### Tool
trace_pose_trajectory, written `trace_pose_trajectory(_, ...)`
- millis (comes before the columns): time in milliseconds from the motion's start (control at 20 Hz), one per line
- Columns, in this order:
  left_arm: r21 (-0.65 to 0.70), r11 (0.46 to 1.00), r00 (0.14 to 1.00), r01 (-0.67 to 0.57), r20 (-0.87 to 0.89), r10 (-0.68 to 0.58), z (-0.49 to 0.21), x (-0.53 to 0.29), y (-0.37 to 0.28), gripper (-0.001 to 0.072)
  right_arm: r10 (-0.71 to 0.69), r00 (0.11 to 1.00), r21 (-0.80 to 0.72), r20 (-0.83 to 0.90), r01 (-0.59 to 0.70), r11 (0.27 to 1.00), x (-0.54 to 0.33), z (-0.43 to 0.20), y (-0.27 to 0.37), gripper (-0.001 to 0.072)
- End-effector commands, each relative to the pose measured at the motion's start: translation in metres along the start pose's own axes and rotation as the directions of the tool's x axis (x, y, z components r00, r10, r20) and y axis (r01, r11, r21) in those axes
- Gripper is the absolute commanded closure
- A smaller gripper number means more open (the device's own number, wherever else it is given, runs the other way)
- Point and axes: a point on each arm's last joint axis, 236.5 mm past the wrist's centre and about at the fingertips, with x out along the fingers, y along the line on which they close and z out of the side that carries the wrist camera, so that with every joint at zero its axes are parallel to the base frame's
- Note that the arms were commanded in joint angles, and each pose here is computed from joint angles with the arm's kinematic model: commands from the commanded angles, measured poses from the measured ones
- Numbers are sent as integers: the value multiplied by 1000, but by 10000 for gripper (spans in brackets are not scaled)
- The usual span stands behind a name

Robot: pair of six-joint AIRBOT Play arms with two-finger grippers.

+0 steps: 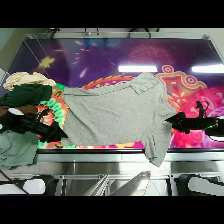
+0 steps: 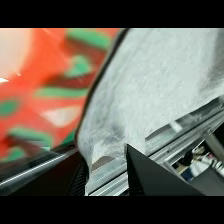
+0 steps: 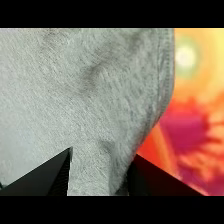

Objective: Fold the shirts.

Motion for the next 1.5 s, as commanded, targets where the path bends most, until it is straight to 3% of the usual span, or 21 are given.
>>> trace_pose_trajectory(0,79,994,997,-81,25,79,27,10,-2,419,-55,998,-49,-12,54,997,0,-2,-13,239)
trace_pose_trajectory(50,90,992,996,-88,23,86,29,13,-4,498,-55,998,-53,-12,54,997,0,-2,-13,240)
trace_pose_trajectory(100,96,991,996,-92,15,91,30,16,-5,672,-55,998,-53,-12,54,997,0,-2,-13,240)
trace_pose_trajectory(150,109,990,996,-90,7,90,30,20,-7,690,-52,999,-52,-16,51,997,0,-3,-12,268)
trace_pose_trajectory(250,121,990,997,-78,10,78,31,21,-12,689,-39,999,-65,-36,37,997,0,-8,-9,437)
trace_pose_trajectory(350,114,991,997,-71,3,71,29,20,-11,689,-17,998,-66,-61,13,998,-2,-12,-4,682)
trace_pose_trajectory(550,125,992,1000,21,-26,-18,14,-20,-34,690,102,990,-110,-93,-112,988,-38,-10,35,702)
trace_pose_trajectory(650,244,954,978,177,64,-198,9,-64,-90,690,264,964,-191,-40,-266,945,-83,-1,94,702)
trace_pose_trajectory(700,351,894,934,280,117,-339,2,-95,-132,690,384,923,-283,4,-368,886,-114,2,139,702)
trace_pose_trajectory(750,517,769,851,377,136,-508,-18,-138,-185,690,523,851,-415,59,-455,788,-156,1,192,702)
trace_pose_trajectory(850,796,445,656,411,81,-751,-88,-226,-272,690,705,690,-679,162,-441,588,-246,-18,284,702)
trace_pose_trajectory(950,981,122,482,148,36,-875,-182,-306,-336,689,810,528,-865,257,-248,436,-328,-56,358,702)
trace_pose_trajectory(1000,1000,-11,431,-12,-4,-902,-230,-330,-354,689,844,443,-914,301,-118,388,-364,-79,388,702)
trace_pose_trajectory(1050,980,-106,397,-171,-30,-917,-276,-348,-369,689,864,385,-935,326,-7,355,-388,-101,412,702)
trace_pose_trajectory(1100,948,-128,374,-291,-10,-927,-305,-359,-379,689,877,344,-941,336,79,329,-405,-122,431,701)
trace_pose_trajectory(1150,915,-98,347,-392,49,-937,-322,-369,-386,689,889,318,-944,329,147,296,-418,-143,447,701)
trace_pose_trajectory(1250,849,39,296,-526,226,-928,-318,-383,-389,689,900,312,-943,305,231,240,-430,-170,468,701)
trace_pose_trajectory(1350,849,79,268,-522,252,-930,-312,-395,-386,689,872,341,-920,351,301,252,-428,-169,470,701)
trace_pose_trajectory(1400,871,88,282,-484,250,-926,-302,-398,-379,689,848,355,-900,394,334,279,-425,-160,465,701)
trace_pose_trajectory(1450,899,132,314,-418,279,-908,-278,-398,-367,689,811,377,-880,447,350,322,-420,-145,456,701)
